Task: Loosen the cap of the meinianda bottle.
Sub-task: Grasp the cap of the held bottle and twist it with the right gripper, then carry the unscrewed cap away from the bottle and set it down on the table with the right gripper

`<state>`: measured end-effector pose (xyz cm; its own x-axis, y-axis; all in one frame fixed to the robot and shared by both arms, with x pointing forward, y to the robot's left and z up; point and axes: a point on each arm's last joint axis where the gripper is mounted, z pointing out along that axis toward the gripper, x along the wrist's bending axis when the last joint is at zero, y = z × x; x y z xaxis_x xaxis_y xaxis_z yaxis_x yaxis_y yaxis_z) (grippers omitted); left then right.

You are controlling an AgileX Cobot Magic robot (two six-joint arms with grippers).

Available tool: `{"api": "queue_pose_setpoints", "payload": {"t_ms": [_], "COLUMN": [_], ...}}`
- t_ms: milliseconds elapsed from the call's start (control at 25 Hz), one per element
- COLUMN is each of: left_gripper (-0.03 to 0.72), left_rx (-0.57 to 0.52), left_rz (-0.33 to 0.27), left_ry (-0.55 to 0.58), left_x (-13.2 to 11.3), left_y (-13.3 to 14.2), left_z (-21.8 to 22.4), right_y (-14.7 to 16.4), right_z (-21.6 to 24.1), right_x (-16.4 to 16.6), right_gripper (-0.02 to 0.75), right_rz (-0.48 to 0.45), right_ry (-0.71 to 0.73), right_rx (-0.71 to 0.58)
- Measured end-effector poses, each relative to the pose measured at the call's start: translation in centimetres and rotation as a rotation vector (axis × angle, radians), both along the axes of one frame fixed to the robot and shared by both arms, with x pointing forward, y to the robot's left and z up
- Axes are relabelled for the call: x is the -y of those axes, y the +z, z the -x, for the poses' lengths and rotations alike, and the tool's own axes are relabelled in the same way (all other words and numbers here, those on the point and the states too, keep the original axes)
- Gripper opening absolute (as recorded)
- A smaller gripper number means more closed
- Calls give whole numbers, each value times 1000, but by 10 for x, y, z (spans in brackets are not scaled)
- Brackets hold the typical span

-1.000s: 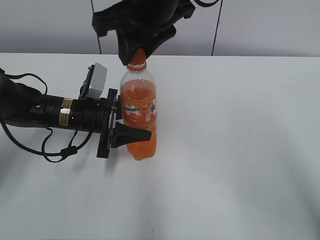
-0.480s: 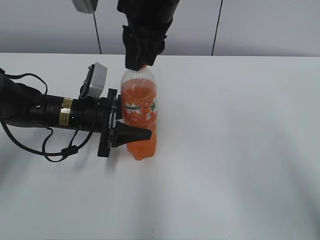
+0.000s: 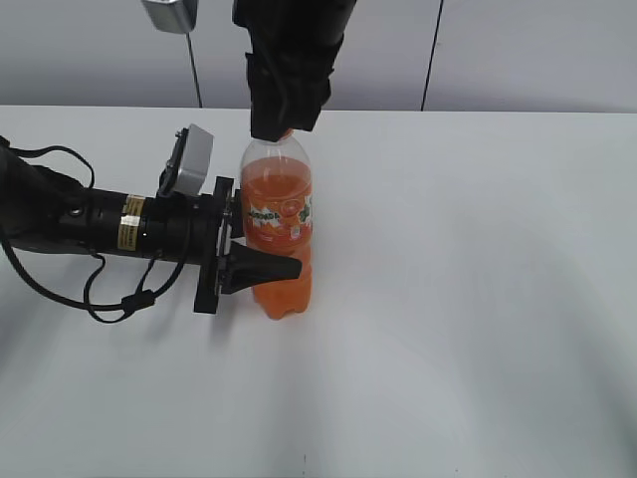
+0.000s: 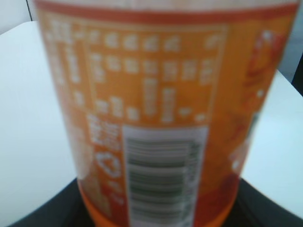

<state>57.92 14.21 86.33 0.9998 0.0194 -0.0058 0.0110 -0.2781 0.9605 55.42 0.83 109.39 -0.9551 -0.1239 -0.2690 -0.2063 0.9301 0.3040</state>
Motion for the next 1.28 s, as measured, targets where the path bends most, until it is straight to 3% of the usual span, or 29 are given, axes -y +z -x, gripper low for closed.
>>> {"api": "queue_pose_setpoints", "payload": {"t_ms": [440,960,1280], "left_gripper": [391,391,391], "left_rx": [3,3,3], "left_rz": [0,-1,-1], "left_ry": [-5,-6,-6], "left_x": [0,0,0], "left_y": [0,0,0], "left_z": [0,0,0], "right_y": [62,95,65], "right_z": [19,-6,-43], "right_x": [19,87,167], "right_gripper": [274,274,273], "right_rz": [-157,-268,-254], "right_ry": [-169,-736,-1140], "right_rx": [53,70,-29]}}
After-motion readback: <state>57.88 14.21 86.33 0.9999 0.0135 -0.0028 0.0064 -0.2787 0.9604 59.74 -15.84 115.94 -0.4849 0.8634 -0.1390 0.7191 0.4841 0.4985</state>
